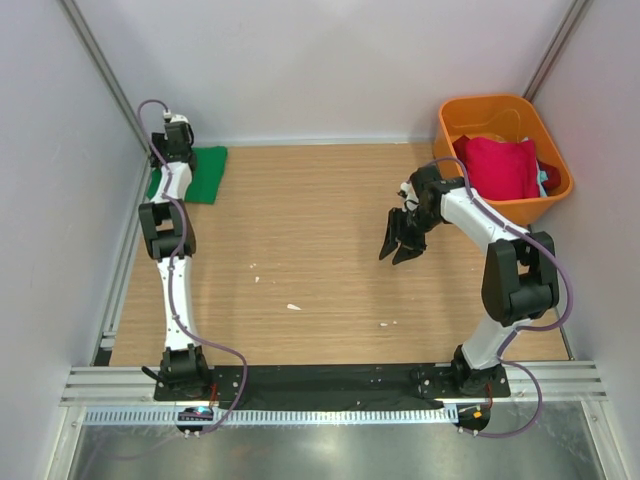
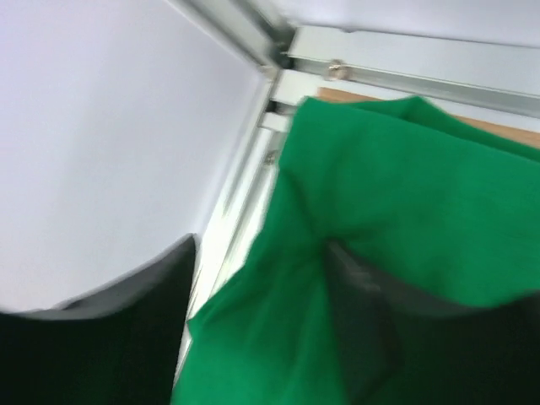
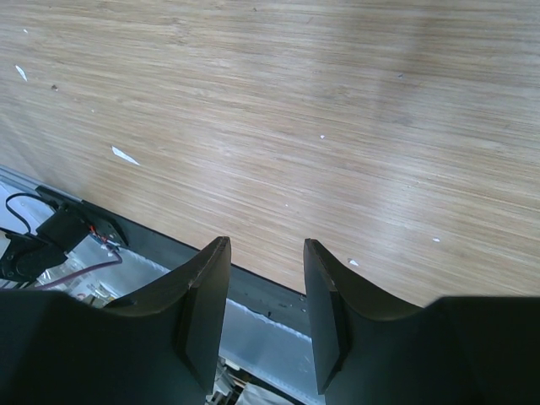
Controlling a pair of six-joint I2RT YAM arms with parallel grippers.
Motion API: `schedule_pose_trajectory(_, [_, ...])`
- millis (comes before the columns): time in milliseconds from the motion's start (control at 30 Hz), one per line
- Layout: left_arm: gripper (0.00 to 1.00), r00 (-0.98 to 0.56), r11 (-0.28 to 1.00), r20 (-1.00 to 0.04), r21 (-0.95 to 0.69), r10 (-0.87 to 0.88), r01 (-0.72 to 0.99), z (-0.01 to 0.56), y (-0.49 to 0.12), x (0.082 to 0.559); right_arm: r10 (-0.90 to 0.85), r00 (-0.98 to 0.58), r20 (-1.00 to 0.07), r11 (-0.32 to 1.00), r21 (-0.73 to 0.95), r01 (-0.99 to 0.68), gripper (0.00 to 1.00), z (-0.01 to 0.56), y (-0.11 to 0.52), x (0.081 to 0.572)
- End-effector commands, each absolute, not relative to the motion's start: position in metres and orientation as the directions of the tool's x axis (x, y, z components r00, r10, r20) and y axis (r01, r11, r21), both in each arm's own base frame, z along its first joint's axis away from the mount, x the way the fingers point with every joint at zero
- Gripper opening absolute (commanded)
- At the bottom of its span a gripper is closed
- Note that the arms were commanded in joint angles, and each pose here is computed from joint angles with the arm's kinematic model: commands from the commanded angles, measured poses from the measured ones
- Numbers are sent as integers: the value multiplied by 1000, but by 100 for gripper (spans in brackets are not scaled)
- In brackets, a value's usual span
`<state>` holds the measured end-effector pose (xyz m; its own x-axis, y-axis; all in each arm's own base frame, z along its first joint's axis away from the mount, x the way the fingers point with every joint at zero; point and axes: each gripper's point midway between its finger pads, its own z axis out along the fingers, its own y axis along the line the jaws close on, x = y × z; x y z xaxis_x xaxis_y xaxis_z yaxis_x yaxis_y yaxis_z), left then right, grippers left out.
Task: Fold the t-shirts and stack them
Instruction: Neatly place the folded tshirt to the corner, then reset both grippers
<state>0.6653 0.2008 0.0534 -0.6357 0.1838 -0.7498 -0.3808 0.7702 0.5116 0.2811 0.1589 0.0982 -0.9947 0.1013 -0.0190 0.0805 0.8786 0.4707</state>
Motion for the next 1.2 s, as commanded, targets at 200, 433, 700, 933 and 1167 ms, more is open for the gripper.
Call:
schedule_pose_trajectory(200, [99, -564, 639, -819, 490, 104, -593, 160, 202, 614, 148, -981, -127, 841, 538, 58, 47, 136, 166, 278])
schedule_pose_trajectory(433, [100, -556, 806, -831, 320, -13, -498, 178, 87, 521, 218, -952, -216, 829, 556, 64, 52, 146, 157, 254])
schedule_pose_trajectory(700, [99, -521, 950, -795, -249, -312, -190, 215, -58, 387, 367, -896, -249, 753, 645, 129, 100, 123, 157, 228])
schedule_pose_trajectory(933, [100, -654, 734, -563, -679, -506, 16, 179, -140, 265, 513, -841, -171, 600, 772, 209, 100, 88, 165, 202])
schedule_pose_trajectory(1167, [100, -661, 382, -422, -899, -620, 215, 209, -168, 188, 577, -807, -129, 436, 884, 170, 100, 76, 171, 174])
